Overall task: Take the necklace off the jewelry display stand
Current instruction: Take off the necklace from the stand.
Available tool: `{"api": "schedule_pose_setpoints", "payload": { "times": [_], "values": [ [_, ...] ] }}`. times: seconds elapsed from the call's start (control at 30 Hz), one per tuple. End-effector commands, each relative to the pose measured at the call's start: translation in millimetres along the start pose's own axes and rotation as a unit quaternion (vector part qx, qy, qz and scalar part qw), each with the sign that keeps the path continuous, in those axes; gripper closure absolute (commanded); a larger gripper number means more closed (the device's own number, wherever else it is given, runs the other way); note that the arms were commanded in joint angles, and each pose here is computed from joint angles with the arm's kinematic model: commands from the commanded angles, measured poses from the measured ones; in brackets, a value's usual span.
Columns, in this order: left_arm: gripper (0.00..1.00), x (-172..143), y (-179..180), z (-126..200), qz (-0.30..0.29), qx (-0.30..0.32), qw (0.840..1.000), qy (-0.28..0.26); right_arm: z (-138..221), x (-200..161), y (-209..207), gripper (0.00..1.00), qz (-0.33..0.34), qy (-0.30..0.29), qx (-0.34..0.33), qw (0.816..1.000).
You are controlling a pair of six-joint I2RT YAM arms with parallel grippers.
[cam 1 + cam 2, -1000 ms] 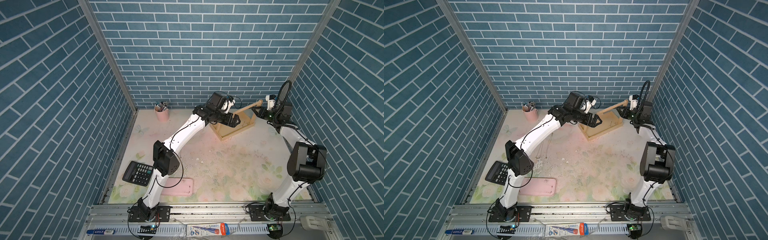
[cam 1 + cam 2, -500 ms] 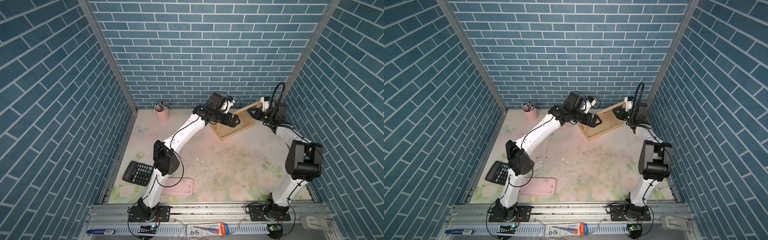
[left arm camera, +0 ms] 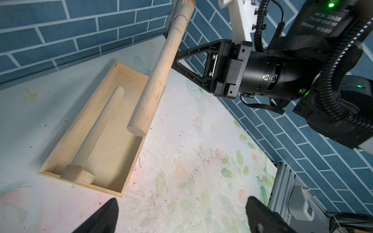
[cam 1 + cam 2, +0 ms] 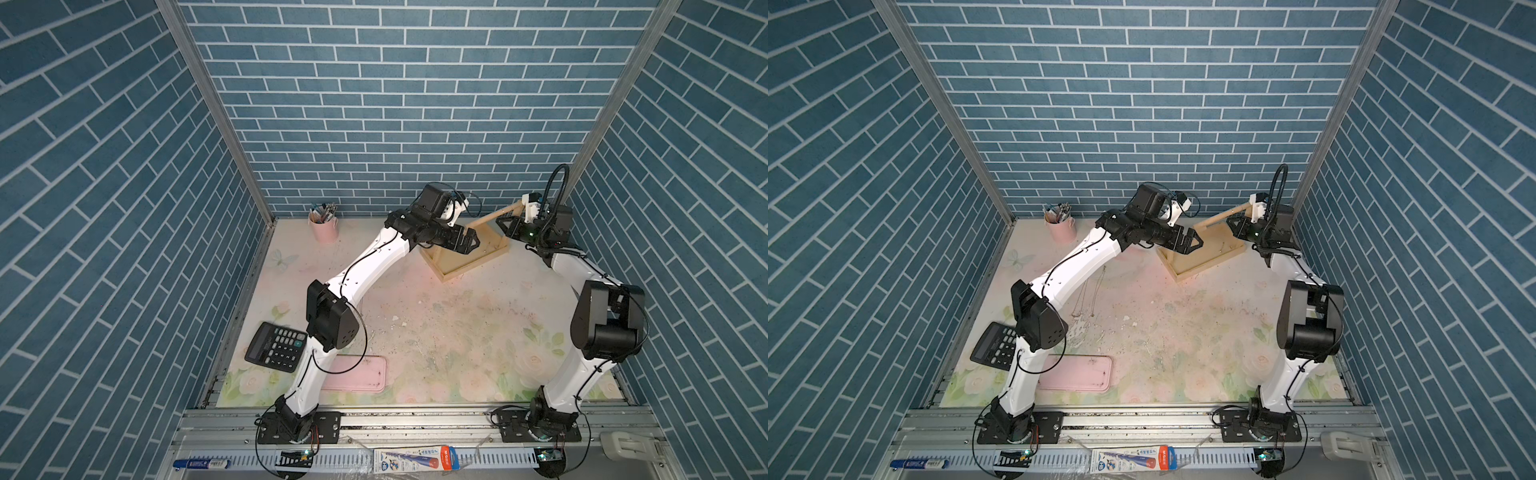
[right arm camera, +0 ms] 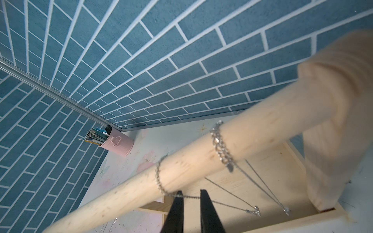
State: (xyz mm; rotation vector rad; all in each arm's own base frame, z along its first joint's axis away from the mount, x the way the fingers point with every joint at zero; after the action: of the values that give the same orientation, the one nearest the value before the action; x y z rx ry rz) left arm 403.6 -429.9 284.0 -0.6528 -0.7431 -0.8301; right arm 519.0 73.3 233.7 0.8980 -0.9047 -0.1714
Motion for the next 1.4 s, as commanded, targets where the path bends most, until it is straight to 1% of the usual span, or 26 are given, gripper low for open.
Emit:
{"api": "schedule_pose_setpoints", "payload": {
  "times": [0.0, 0.27, 0.67, 0.93, 1.37],
  "values": [
    [0.01, -3.1, 3.9, -7.8, 0.004, -0.005, 1.000, 0.003, -1.2, 11.6, 6.2, 0.83, 0.031, -0.018, 0.007, 0.999],
    [0.01, -3.8, 4.7, -7.8, 0.005, -0.005, 1.000, 0.004, -1.5, 11.5, 10.4, 0.86, 0.037, -0.023, 0.012, 0.999],
    [0.01, -5.2, 2.8, -3.0, 0.007, -0.006, 1.000, 0.003, 1.7, 9.2, 15.3, 0.97, 0.043, -0.025, 0.012, 0.999],
    [0.01, -5.5, 0.2, 0.6, 0.017, -0.009, 1.000, -0.001, 12.8, 10.2, 27.5, 0.98, 0.047, -0.030, 0.012, 0.998],
    [0.01, -9.0, -1.9, 7.9, 0.035, -0.007, 0.999, -0.003, 22.1, 6.3, 52.9, 0.98, 0.064, -0.022, 0.014, 0.998]
  ]
}}
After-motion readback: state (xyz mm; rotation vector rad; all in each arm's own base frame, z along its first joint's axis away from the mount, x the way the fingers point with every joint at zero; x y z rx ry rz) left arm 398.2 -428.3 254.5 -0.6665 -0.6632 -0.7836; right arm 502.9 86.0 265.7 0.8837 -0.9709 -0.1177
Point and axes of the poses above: each gripper's point midway between its finger pads, its own z axis back along the fingers, its own y axis along the line the jaws close on, x = y × z, the point moved 1 cm from there along z, back along the fingers, and after that the axes turned 15 degrees about -z, right-handed, at the moved point
